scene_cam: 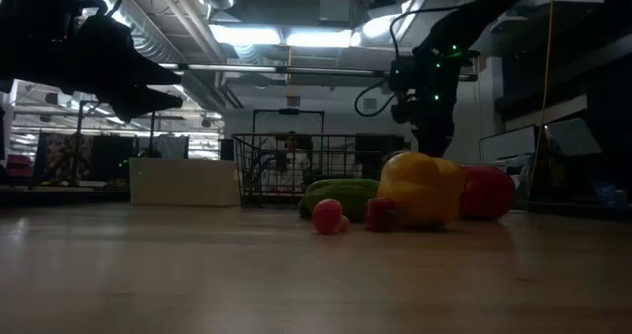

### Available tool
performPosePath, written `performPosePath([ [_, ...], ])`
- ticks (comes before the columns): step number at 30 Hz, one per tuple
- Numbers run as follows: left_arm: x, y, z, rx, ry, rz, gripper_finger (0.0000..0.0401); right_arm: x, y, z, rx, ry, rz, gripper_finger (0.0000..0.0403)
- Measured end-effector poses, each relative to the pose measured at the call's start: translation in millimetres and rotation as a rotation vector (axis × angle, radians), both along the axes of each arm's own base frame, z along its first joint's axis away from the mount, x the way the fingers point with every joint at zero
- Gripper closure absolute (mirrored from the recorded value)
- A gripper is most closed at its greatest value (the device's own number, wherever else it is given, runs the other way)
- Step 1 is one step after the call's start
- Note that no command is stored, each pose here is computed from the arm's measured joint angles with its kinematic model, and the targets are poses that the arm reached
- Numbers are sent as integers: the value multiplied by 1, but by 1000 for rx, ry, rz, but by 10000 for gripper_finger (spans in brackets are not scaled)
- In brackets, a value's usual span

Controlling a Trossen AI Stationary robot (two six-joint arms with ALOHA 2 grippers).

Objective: Sort produce into baskets
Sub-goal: Put the yellow tomato into the transparent bin

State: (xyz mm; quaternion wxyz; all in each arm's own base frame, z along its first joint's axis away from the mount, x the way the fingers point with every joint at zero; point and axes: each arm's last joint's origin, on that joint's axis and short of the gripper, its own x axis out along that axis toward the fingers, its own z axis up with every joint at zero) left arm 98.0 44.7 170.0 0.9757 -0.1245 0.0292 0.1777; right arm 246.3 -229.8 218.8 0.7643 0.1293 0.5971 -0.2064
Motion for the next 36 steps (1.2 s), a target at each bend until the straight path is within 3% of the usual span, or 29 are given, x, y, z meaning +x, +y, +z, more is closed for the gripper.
performPosePath([
  [8, 0, 0, 0, 24, 9, -3, 91, -3, 5, -17, 54, -31, 9, 70],
  [14, 0, 0, 0, -41, -15, 4, 91, -3, 5, -17, 53, -31, 9, 70],
  [30, 0, 0, 0, -46, -16, 5, 91, -3, 5, -17, 53, -31, 8, 70],
  [36, 0, 0, 0, -46, -16, 6, 91, -4, 1, -17, -38, 20, -22, 63],
])
